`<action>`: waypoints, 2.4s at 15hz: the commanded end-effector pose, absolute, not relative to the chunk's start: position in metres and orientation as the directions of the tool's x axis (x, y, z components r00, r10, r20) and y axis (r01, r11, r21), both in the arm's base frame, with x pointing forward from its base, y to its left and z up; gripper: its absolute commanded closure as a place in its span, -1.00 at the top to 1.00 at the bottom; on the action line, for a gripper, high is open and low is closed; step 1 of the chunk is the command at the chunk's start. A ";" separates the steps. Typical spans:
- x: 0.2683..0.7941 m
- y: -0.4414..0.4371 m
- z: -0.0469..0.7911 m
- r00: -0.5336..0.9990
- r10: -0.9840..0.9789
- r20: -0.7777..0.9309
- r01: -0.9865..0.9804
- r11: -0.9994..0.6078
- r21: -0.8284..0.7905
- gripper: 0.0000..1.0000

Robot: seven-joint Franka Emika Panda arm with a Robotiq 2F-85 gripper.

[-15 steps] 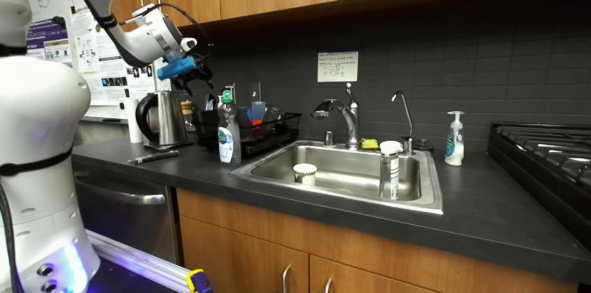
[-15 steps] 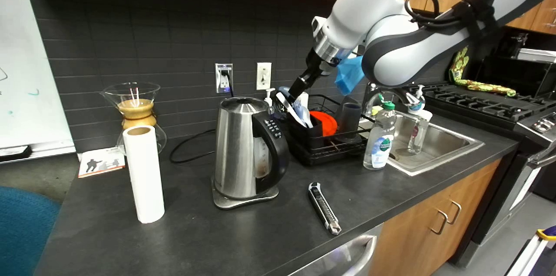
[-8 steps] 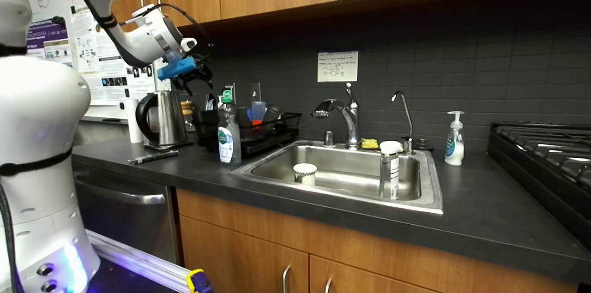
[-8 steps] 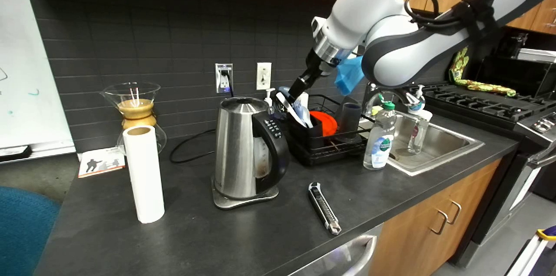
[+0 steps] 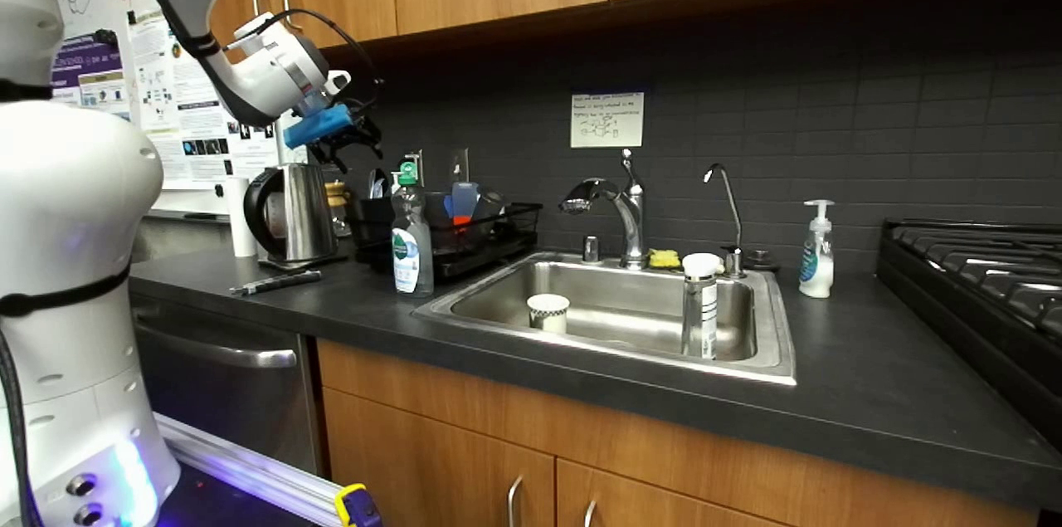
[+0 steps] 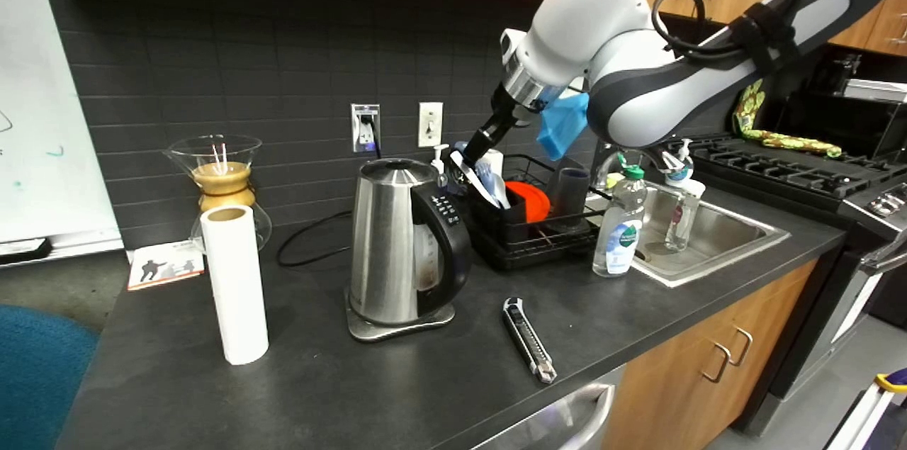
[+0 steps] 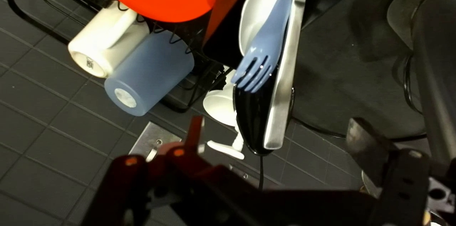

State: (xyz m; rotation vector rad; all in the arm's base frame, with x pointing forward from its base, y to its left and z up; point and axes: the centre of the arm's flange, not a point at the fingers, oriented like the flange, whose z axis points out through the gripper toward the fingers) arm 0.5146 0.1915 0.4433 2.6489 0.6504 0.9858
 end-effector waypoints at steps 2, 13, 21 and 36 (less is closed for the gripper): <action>0.533 0.204 0.429 0.657 0.477 0.583 0.302 -0.876 0.376 1.00; 0.552 0.223 0.408 0.625 0.518 0.584 0.334 -0.854 0.400 0.87; 0.552 0.218 0.412 0.625 0.515 0.586 0.327 -0.855 0.402 -0.11; 0.539 0.213 0.437 0.611 0.485 0.626 0.293 -0.873 0.391 -0.90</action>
